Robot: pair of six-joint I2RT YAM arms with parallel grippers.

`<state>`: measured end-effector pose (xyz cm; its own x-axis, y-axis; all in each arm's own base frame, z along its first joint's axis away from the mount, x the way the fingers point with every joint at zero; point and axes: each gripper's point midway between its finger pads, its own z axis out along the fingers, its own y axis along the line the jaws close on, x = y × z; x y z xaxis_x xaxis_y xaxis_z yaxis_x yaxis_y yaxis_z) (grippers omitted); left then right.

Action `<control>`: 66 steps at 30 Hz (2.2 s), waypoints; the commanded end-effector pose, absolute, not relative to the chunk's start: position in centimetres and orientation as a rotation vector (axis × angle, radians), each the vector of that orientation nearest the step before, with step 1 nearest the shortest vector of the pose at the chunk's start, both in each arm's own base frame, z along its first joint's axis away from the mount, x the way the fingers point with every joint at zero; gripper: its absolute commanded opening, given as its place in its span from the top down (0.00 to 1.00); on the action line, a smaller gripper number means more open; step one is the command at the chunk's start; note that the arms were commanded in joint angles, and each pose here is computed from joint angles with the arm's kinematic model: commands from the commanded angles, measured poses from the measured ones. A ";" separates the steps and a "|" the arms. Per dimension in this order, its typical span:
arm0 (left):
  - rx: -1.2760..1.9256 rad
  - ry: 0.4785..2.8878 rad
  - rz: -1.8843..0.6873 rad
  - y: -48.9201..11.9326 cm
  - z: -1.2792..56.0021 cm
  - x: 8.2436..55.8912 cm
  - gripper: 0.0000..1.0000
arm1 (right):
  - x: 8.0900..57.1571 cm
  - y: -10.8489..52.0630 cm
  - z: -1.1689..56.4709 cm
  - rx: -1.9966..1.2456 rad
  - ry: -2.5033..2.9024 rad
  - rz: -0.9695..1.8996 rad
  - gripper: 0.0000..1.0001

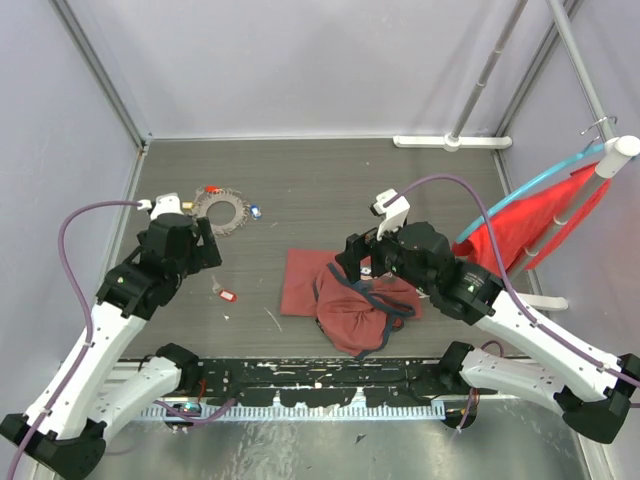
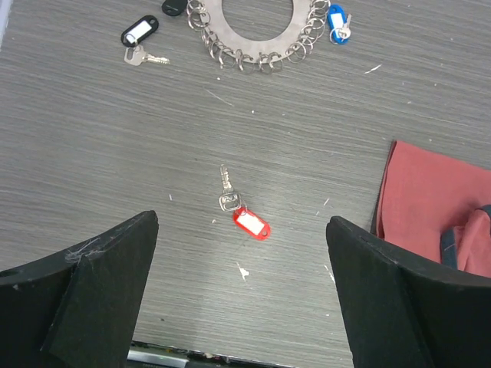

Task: Put the keys on the keyring

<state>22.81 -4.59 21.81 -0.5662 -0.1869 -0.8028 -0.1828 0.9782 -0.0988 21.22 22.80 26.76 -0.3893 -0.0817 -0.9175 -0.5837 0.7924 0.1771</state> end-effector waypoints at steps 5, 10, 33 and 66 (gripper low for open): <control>-0.320 2.187 0.034 -4.2 21.5 23.6 0.02 | 22.5 21.6 27.6 -0.376 1.907 0.526 0.00; -0.290 2.229 0.047 -4.9 21.1 24.3 0.02 | 23.0 20.6 27.4 -0.292 1.925 0.476 0.00; 0.122 2.476 0.253 -11.4 12.3 37.9 0.20 | 24.2 19.0 19.5 -0.325 2.252 0.599 0.00; 0.294 2.672 0.247 -9.6 3.2 44.1 0.37 | 22.6 19.5 17.3 -0.378 2.338 0.659 0.09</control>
<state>43.52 -10.58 3.69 -0.8771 0.2196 -0.4271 0.1619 0.9725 0.1675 22.33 19.08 16.97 -0.7386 -0.0999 -0.6667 -0.4186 0.8432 0.3374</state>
